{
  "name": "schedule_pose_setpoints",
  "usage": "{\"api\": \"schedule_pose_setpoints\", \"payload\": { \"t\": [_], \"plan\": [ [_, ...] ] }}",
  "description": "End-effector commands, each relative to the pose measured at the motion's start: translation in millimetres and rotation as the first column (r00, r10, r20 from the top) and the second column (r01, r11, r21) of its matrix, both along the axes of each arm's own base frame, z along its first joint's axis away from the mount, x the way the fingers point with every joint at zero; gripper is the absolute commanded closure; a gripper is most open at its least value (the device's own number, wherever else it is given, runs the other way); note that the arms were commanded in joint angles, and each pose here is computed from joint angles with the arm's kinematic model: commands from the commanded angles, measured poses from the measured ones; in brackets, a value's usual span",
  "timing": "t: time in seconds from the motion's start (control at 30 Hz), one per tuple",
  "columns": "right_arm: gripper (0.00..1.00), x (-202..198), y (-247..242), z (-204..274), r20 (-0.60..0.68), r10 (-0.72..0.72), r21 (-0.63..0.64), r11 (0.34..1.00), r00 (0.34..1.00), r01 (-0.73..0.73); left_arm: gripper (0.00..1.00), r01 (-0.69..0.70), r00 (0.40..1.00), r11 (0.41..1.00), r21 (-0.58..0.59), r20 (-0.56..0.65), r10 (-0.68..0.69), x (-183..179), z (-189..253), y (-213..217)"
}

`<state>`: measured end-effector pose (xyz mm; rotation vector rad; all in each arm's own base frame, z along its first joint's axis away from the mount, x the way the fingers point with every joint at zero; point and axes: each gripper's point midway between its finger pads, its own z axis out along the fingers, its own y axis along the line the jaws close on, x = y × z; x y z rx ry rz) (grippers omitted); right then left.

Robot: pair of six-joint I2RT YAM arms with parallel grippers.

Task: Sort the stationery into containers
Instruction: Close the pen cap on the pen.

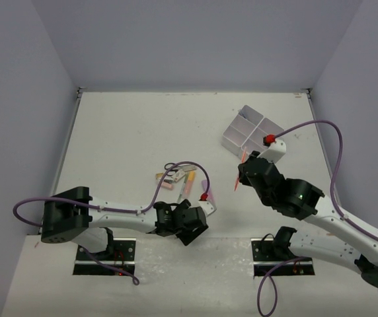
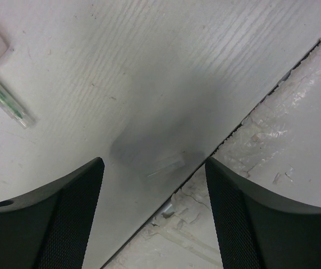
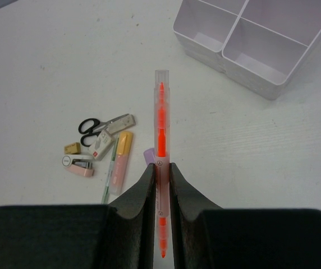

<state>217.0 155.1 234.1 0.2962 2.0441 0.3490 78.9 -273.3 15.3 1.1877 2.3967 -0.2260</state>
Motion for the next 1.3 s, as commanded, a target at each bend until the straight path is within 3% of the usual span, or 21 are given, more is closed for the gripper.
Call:
{"api": "schedule_pose_setpoints", "payload": {
  "t": [0.0, 0.33, 0.77, 1.1, 1.27],
  "plan": [
    [1.0, 2, -2, 8, 0.035, -0.01, 0.032, 0.999, 0.999, 0.009, 0.23, 0.116, 0.991, 0.993, -0.036, -0.064, -0.118, -17, 8, -7],
    [1.0, -1, -6, 12, 0.051, -0.006, 0.05, 0.999, 0.999, 0.003, 0.23, 0.348, 0.929, 0.937, -0.04, -0.118, -0.35, -38, 29, -19],
    [1.0, -5, -9, 16, 0.07, 0.012, 0.065, 0.998, 0.997, -0.017, 0.22, 0.425, 0.905, 0.888, 0.173, -0.085, -0.416, -16, 14, -3],
    [1.0, -7, -6, 17, 0.095, 0.045, 0.089, 0.995, 0.994, -0.054, 0.22, 0.474, 0.878, 0.857, 0.201, -0.033, -0.478, 6, 20, 0],
    [1.0, -7, -7, 17, 0.105, 0.048, 0.086, 0.995, 0.993, -0.057, 0.22, 0.456, 0.888, 0.869, 0.193, -0.028, -0.46, 19, 18, 1]
  ]
}}
